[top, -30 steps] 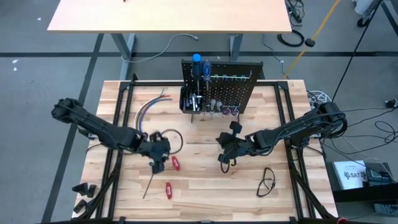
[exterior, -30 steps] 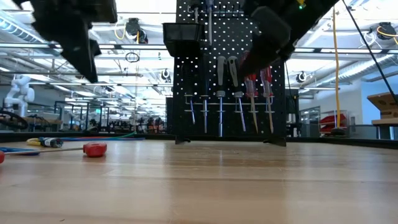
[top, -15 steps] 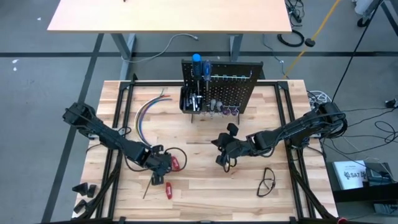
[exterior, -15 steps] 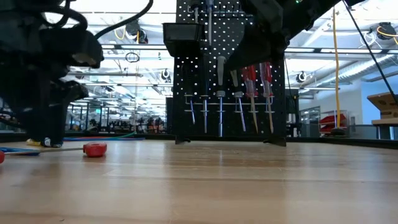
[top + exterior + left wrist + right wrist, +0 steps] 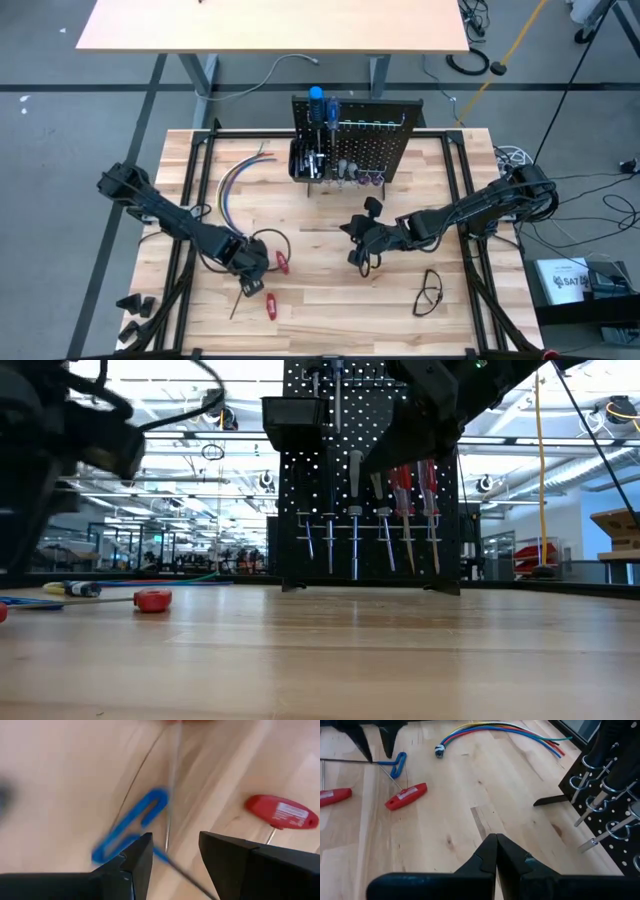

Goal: Hang tools onto peg board
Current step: Hang the blue pick tool on the peg board

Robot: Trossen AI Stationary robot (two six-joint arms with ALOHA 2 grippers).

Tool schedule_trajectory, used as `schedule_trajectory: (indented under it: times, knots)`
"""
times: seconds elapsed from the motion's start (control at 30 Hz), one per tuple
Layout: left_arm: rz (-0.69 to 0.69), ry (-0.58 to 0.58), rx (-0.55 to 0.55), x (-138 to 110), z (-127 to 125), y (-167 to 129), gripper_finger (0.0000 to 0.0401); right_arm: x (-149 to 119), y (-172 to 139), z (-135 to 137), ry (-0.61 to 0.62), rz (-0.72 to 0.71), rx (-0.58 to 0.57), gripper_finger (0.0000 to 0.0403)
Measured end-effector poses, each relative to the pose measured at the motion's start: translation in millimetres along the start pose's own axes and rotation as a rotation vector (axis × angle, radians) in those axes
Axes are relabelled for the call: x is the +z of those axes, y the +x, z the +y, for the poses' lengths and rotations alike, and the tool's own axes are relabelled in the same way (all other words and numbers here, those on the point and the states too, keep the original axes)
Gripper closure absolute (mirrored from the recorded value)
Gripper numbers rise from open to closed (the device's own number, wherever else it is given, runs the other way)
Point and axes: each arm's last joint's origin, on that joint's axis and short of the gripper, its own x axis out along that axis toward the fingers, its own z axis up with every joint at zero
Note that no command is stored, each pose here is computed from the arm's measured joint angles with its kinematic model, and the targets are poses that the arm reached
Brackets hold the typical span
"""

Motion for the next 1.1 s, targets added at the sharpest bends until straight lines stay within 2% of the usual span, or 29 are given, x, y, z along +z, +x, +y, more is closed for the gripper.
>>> schedule_trajectory:
  times: [0.13, 0.3, 0.47, 0.9, 1.1]
  knots:
    - [0.07, -0.237, 0.023, -10, -1, 0, 0.0235, -1, 0, 0, -0.012, 0.012, -0.004, 0.0403]
    - [0.041, -0.37, 0.077, -14, -2, 6, 0.0235, -5, 0, -2, -0.028, 0.043, -0.014, 0.0403]
    - [0.013, -0.4, 0.107, -13, -2, 12, 0.0235, -5, 0, -2, -0.028, 0.049, -0.014, 0.0403]
    - [0.046, -0.368, 0.192, -19, -4, 31, 0.0235, -5, 0, -2, -0.004, 0.049, -0.014, 0.0403]
    - [0.017, -0.339, 0.207, -16, -2, 32, 0.0236, -5, 0, -2, -0.004, 0.049, -0.014, 0.0403]
